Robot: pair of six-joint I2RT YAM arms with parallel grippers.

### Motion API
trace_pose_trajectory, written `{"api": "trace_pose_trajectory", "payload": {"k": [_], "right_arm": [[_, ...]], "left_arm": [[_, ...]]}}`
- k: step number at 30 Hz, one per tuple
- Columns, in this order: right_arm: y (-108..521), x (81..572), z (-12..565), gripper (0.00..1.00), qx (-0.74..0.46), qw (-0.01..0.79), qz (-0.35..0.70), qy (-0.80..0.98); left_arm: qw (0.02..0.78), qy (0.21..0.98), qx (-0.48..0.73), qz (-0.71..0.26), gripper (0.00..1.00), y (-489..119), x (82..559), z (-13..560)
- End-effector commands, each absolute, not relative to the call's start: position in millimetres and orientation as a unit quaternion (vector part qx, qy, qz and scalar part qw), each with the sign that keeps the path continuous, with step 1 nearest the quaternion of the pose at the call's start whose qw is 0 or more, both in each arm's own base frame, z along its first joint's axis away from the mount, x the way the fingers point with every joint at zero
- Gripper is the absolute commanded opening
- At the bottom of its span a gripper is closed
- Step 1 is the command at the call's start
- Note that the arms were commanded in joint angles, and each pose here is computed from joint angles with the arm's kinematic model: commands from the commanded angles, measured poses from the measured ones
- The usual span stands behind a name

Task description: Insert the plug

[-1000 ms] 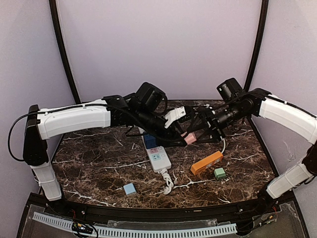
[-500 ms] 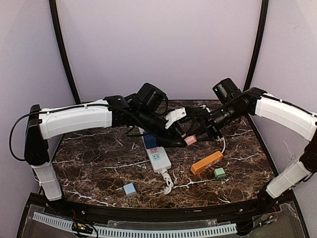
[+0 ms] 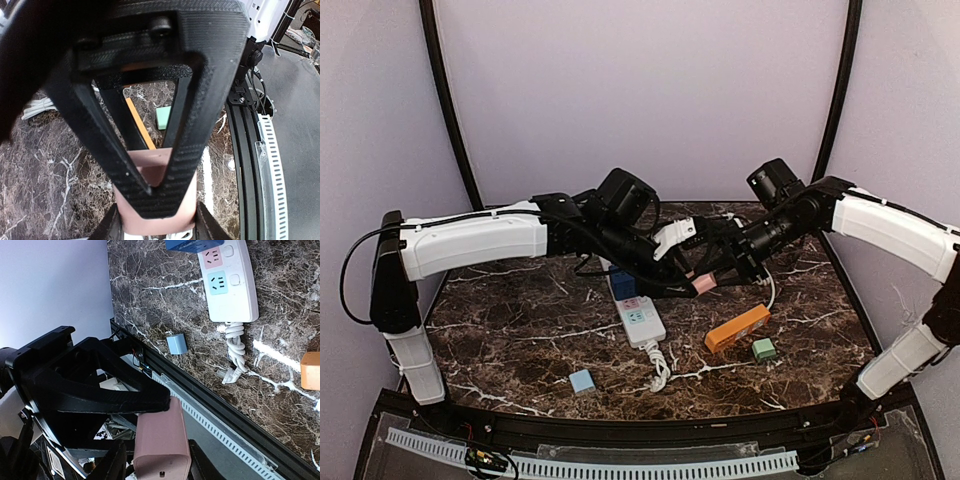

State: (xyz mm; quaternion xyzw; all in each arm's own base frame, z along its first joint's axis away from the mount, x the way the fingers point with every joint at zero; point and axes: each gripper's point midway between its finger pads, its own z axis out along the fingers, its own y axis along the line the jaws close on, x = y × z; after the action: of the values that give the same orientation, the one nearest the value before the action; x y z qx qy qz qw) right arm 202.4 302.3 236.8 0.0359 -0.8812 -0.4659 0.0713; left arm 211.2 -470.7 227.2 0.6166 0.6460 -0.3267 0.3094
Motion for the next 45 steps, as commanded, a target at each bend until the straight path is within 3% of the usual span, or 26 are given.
{"api": "trace_pose_trajectory", "payload": {"k": [1, 12, 17, 19, 21, 24, 27, 29, 37, 45], "right_arm": [[311, 201, 247, 0.39, 0.058, 0.068, -0.478, -0.874], [311, 199, 245, 0.26, 0.059, 0.069, -0.475, -0.875], [312, 198, 244, 0.08, 0.060, 0.070, -0.474, -0.875], [312, 198, 244, 0.00, 0.060, 0.070, -0.474, -0.876], [312, 200, 247, 0.00, 0.064, 0.059, -0.472, -0.877], [311, 204, 251, 0.00, 0.066, 0.042, -0.467, -0.881], [309, 207, 252, 0.00, 0.066, 0.030, -0.461, -0.884], [307, 209, 252, 0.00, 0.066, 0.022, -0.455, -0.888], [301, 214, 250, 0.00, 0.066, -0.002, -0.431, -0.900], [293, 223, 244, 0.00, 0.057, -0.025, -0.397, -0.916]], "left_arm": [[0.309, 0.640, 0.619, -0.334, 0.01, -474, 210, 234], [0.309, 0.640, 0.616, -0.341, 0.01, -476, 209, 235], [0.309, 0.641, 0.614, -0.342, 0.04, -477, 209, 235], [0.309, 0.641, 0.614, -0.342, 0.17, -476, 209, 235], [0.310, 0.638, 0.616, -0.342, 0.40, -475, 208, 237], [0.313, 0.636, 0.619, -0.339, 0.59, -472, 207, 238], [0.319, 0.631, 0.621, -0.338, 0.86, -467, 204, 244], [0.322, 0.632, 0.620, -0.335, 0.95, -464, 203, 246], [0.323, 0.653, 0.594, -0.340, 0.98, -448, 197, 247], [0.341, 0.717, 0.480, -0.372, 0.99, -438, 208, 277]]}}
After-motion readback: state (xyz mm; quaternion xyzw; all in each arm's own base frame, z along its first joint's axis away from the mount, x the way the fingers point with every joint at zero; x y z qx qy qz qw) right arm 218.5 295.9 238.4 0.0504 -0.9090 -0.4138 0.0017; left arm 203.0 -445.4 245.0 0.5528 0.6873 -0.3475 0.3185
